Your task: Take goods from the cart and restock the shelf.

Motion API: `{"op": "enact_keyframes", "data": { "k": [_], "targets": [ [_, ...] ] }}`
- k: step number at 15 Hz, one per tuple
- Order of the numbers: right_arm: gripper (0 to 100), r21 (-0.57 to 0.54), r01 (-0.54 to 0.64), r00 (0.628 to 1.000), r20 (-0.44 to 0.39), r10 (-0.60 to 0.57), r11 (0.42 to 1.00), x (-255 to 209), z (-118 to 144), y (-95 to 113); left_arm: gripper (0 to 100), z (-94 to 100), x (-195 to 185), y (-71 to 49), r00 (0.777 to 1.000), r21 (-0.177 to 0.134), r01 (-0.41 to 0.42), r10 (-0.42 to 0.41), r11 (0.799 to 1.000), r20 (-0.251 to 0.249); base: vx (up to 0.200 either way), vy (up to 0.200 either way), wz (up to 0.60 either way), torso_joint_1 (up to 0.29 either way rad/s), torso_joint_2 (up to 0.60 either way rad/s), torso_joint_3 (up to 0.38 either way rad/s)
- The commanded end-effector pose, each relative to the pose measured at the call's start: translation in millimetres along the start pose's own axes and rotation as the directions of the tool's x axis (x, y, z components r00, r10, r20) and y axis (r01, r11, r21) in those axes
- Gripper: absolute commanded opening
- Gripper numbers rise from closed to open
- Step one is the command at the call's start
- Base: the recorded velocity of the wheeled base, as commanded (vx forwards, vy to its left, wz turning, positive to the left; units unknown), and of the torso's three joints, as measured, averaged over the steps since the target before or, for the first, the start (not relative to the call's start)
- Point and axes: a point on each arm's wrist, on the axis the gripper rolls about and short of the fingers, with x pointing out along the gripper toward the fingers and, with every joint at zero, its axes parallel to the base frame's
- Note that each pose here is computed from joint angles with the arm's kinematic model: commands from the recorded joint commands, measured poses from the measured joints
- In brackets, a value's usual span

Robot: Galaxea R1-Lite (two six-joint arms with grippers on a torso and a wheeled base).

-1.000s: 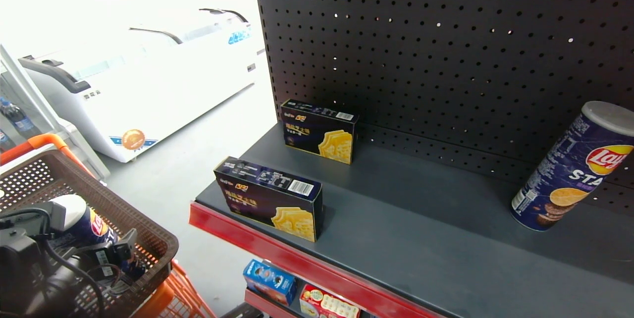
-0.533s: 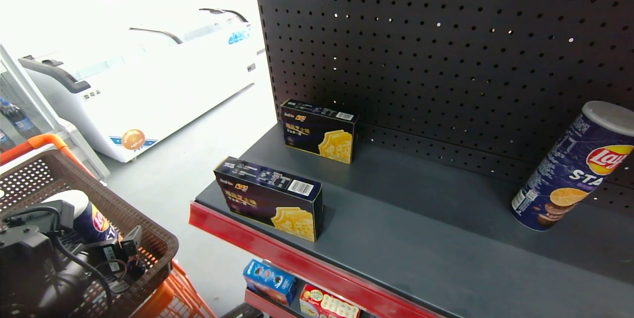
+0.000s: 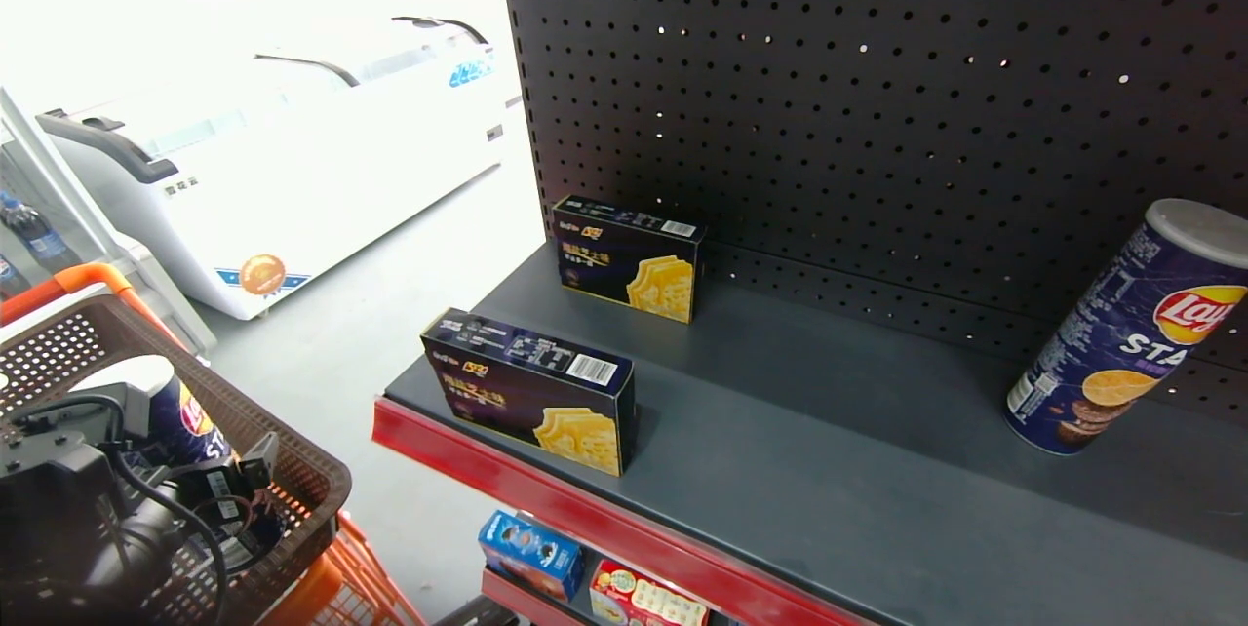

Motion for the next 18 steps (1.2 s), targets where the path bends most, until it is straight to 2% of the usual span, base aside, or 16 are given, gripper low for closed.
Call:
{"op": "enact_keyframes", "data": {
  "k": [1,4,6,8,9,10,12,13,14,16,18],
  "targets": [
    [100,0.0,0.0,1.0,0.001,0.0,1.0,0.0,0.1,0.0,0,3.1,2.4,0.3,1.0,-0.004,-0.004,0.004,1.0,0.017,0.0,0.0,0.0,0.0,0.0,0.0],
    [100,0.0,0.0,1.0,0.001,0.0,1.0,0.0,0.1,0.0,0,5.0,2.4,0.2,1.0,-0.005,-0.002,0.002,1.0,0.026,0.0,0.0,0.0,0.0,0.0,0.0],
    [100,0.0,0.0,1.0,0.001,0.0,1.0,0.0,0.1,0.0,0,10.3,0.3,-0.1,0.999,0.039,-0.001,-0.001,0.999,0.054,0.0,0.0,0.0,0.0,0.0,0.0],
    [100,0.0,0.0,1.0,0.001,0.0,1.0,0.0,0.1,0.0,0,19.5,-4.2,-1.0,0.995,0.044,0.006,-0.011,0.999,0.097,0.0,0.0,0.0,0.0,0.0,0.0],
    [100,0.0,0.0,1.0,0.001,0.0,1.0,0.0,0.1,0.0,0,27.7,-11.3,-6.2,0.989,0.049,0.05,-0.057,0.998,0.134,0.0,0.0,0.0,0.0,0.0,0.0],
    [100,0.0,0.0,1.0,0.001,0.0,1.0,0.0,0.1,0.0,0,30.9,-15.9,-7.9,0.984,0.055,0.093,-0.1,0.994,0.146,0.0,0.0,0.0,0.0,0.0,0.0],
    [100,0.0,0.0,1.0,0.001,0.0,1.0,0.0,0.1,0.0,0,39.5,-30.6,-7.2,0.968,0.102,0.181,-0.196,0.978,0.158,0.0,0.0,0.0,0.0,0.0,0.0],
    [100,0.0,0.0,1.0,0.001,0.0,1.0,0.0,0.1,0.0,0,45.8,-36.5,-6.6,0.961,0.116,0.203,-0.22,0.972,0.167,0.0,0.0,0.0,0.0,0.0,0.0],
    [100,0.0,0.0,1.0,0.002,0.0,1.0,-0.1,0.5,0.0,0,47.1,-37.4,-6.5,0.96,0.116,0.206,-0.223,0.972,0.168,0.0,0.0,0.0,0.0,0.0,0.0],
    [100,0.0,0.0,1.0,0.001,0.0,1.0,0.0,0.1,0.0,0,69.2,-49.4,-6.2,0.943,0.122,0.226,-0.248,0.967,0.222,0.0,0.0,0.0,0.0,0.0,0.0],
    [100,0.0,0.0,1.0,0.001,0.0,1.0,0.0,0.1,0.0,0,83.8,-60.0,-6.6,0.92,0.167,0.241,-0.28,0.956,0.273,0.0,0.0,0.0,0.0,0.0,0.0]
  ]
}}
